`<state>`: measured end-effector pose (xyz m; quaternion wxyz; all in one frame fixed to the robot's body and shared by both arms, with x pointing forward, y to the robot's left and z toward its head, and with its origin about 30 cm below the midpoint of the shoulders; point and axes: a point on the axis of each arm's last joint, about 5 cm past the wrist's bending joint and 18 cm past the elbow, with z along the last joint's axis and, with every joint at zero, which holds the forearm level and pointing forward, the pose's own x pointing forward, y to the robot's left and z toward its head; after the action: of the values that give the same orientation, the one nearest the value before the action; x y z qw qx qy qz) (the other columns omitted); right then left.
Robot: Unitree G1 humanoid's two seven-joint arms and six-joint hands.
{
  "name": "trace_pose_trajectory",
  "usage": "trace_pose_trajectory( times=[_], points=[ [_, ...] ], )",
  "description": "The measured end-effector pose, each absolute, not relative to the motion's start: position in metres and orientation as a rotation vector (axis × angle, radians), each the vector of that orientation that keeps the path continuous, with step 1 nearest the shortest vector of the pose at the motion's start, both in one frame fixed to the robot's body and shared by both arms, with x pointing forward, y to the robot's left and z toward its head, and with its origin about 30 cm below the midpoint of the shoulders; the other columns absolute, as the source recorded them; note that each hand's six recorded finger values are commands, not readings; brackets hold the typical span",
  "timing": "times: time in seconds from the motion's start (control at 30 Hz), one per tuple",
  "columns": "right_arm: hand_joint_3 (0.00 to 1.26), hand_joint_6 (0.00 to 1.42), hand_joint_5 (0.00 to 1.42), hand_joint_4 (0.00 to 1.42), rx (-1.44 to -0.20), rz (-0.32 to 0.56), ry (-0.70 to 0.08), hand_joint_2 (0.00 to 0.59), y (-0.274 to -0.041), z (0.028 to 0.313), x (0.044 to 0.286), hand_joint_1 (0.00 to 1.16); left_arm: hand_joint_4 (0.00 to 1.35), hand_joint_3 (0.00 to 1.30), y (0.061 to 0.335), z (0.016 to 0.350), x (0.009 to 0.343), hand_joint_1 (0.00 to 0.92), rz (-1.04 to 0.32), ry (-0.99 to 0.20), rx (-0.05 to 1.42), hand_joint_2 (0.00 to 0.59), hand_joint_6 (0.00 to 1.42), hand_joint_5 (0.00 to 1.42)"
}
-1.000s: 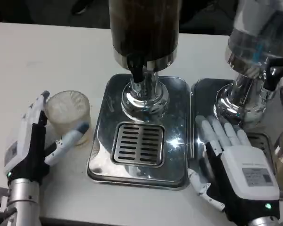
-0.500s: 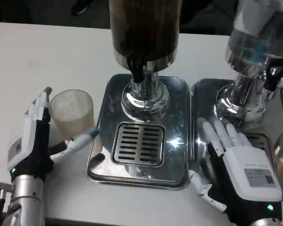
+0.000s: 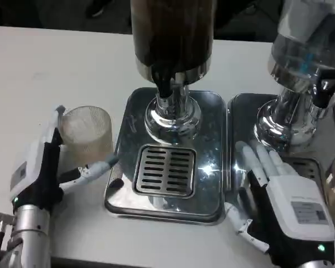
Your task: Grasp the cup under the faucet to collect the drink, then remove the cup.
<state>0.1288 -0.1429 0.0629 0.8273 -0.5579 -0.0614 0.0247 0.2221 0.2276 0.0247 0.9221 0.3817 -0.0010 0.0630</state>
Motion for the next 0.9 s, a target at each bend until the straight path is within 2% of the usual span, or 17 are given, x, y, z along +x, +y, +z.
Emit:
trace_pose_trajectory(
  times=[0.13,0.23,0.3,0.43,0.47,0.53,0.63,0.77,0.9],
  points=[
    [0.05,0.15,0.04,0.0,-1.181,0.052,-0.126,0.486,-0.143,0.063,0.128,0.23,0.27,0.1,0.228,0.026,0.223,0.505,0.131,-0.007,0.779,0.024,0.55,0.51],
    [0.05,0.15,0.04,0.0,-1.175,0.051,-0.121,0.486,-0.142,0.062,0.128,0.23,0.3,0.11,0.228,0.027,0.225,0.505,0.134,-0.007,0.774,0.024,0.56,0.53],
    [0.05,0.16,0.05,0.0,-1.17,0.05,-0.116,0.486,-0.142,0.062,0.127,0.23,0.4,0.19,0.228,0.028,0.226,0.514,0.135,-0.013,0.773,0.025,0.71,0.63],
    [0.05,0.16,0.05,0.0,-1.166,0.048,-0.113,0.482,-0.142,0.062,0.127,0.23,0.53,0.33,0.228,0.029,0.227,0.545,0.143,-0.018,0.773,0.038,0.83,0.74],
    [0.05,0.17,0.05,0.0,-1.166,0.048,-0.112,0.481,-0.142,0.062,0.127,0.23,0.69,0.45,0.228,0.029,0.227,0.574,0.145,-0.019,0.774,0.042,0.96,0.87],
    [0.05,0.18,0.05,0.0,-1.165,0.045,-0.108,0.477,-0.142,0.062,0.127,0.23,0.84,0.65,0.228,0.028,0.227,0.623,0.16,-0.025,0.776,0.023,1.08,1.0],
    [0.05,0.18,0.05,0.0,-1.162,0.044,-0.106,0.476,-0.142,0.062,0.127,0.23,1.02,0.85,0.227,0.027,0.226,0.661,0.177,-0.035,0.787,0.0,1.27,1.17],
    [0.06,0.18,0.06,0.0,-1.152,0.043,-0.101,0.476,-0.142,0.062,0.127,0.22,1.08,0.92,0.226,0.025,0.224,0.672,0.213,-0.05,0.803,0.0,1.33,1.22],
    [0.06,0.18,0.06,0.0,-1.151,0.042,-0.101,0.476,-0.142,0.062,0.127,0.22,1.14,0.95,0.227,0.019,0.217,0.681,0.271,-0.081,0.853,0.0,1.31,1.24]
  ],
)
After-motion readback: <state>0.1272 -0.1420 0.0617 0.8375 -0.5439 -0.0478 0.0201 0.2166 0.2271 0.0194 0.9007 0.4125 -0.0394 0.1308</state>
